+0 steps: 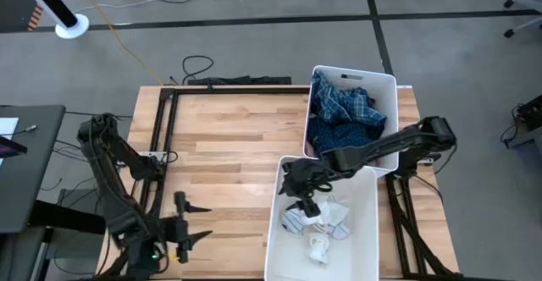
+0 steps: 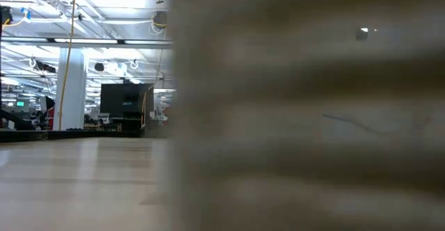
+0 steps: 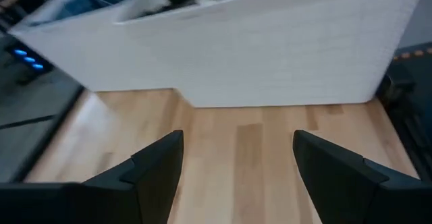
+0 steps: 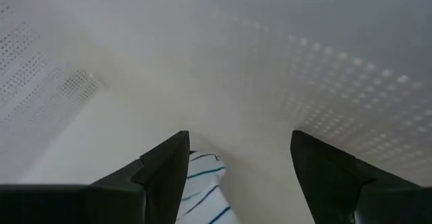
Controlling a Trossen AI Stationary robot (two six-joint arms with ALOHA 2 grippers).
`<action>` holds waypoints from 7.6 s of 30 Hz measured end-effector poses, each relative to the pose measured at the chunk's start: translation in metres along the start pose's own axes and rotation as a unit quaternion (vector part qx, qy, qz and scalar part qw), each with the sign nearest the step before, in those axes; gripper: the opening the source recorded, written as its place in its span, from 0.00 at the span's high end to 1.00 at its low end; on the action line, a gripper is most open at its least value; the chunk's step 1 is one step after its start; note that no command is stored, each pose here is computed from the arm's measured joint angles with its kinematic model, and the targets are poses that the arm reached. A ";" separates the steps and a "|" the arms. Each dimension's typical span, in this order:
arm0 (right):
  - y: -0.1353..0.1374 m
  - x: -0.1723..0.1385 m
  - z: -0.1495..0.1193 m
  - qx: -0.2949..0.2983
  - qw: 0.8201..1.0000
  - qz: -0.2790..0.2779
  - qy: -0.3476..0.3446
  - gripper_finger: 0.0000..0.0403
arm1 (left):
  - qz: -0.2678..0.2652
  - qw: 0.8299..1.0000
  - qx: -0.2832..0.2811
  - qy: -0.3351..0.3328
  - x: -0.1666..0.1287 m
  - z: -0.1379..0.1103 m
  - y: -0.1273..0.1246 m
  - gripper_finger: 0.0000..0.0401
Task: Sort clothes
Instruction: Adjust the bottom laundry bin, then return to Home Position
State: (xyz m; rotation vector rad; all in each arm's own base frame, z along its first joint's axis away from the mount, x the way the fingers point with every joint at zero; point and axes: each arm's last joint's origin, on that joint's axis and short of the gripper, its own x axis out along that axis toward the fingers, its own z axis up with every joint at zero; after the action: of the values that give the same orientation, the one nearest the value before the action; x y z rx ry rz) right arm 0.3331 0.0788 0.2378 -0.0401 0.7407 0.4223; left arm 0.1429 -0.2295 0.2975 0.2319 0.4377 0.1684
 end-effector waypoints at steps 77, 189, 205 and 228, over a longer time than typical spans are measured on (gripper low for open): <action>0.155 -0.121 -0.178 -0.188 0.905 0.207 -0.321 0.32 | -0.149 0.946 -0.167 -0.235 0.071 -0.117 0.133 0.32; 0.087 -0.087 -0.233 -0.169 0.967 0.010 -0.189 0.69 | -0.124 0.991 0.005 0.056 0.087 -0.215 0.128 0.32; 0.087 -0.087 -0.233 -0.169 0.967 0.010 -0.189 0.69 | -0.124 0.991 0.005 0.057 0.087 -0.215 0.128 0.32; 0.087 -0.087 -0.233 -0.169 0.967 0.013 -0.189 0.69 | -0.124 0.991 0.005 0.057 0.087 -0.215 0.128 0.32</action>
State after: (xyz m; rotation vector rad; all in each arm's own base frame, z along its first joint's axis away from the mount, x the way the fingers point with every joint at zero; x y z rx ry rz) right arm 0.0917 0.0845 0.1327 -0.2648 0.2880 0.5589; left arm 0.1126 -0.0483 0.1066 0.1766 0.5762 -0.0655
